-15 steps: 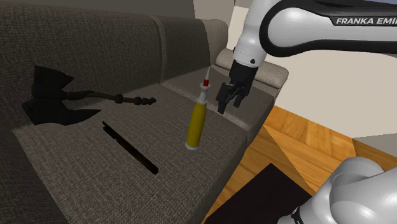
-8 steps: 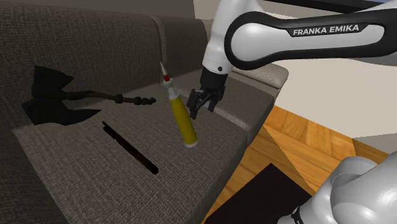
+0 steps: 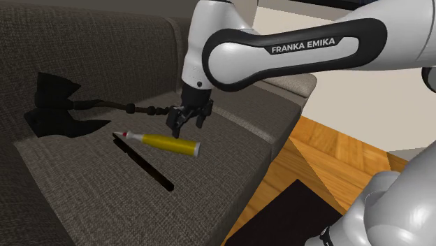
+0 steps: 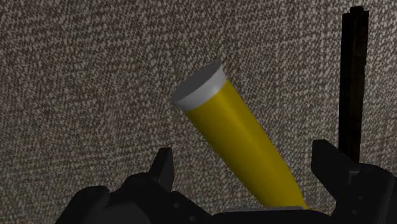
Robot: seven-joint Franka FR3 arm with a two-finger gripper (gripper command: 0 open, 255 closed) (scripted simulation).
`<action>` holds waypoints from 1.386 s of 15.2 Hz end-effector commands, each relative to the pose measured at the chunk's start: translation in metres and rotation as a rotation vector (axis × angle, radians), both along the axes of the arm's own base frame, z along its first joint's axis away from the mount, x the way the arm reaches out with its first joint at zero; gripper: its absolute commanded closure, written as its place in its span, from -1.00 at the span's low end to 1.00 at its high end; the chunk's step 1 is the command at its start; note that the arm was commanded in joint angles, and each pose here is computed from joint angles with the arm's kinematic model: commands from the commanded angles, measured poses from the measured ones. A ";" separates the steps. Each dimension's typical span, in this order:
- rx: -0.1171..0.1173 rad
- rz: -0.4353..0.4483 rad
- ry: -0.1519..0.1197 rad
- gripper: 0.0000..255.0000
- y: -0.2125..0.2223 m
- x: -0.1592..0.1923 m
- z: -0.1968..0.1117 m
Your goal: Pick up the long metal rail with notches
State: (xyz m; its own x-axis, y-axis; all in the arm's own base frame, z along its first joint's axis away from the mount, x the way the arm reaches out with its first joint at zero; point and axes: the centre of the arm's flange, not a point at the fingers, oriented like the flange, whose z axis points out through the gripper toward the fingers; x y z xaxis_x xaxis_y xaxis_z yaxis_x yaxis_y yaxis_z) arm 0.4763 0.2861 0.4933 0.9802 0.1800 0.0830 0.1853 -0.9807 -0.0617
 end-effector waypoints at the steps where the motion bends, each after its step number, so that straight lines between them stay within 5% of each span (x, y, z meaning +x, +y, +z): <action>1: 0.002 0.013 -0.010 -1.00 0.020 0.010 -0.007; 12: 0.010 0.085 -0.061 -1.00 0.146 0.061 -0.041; 21: 0.010 0.085 -0.062 -1.00 0.147 0.062 -0.081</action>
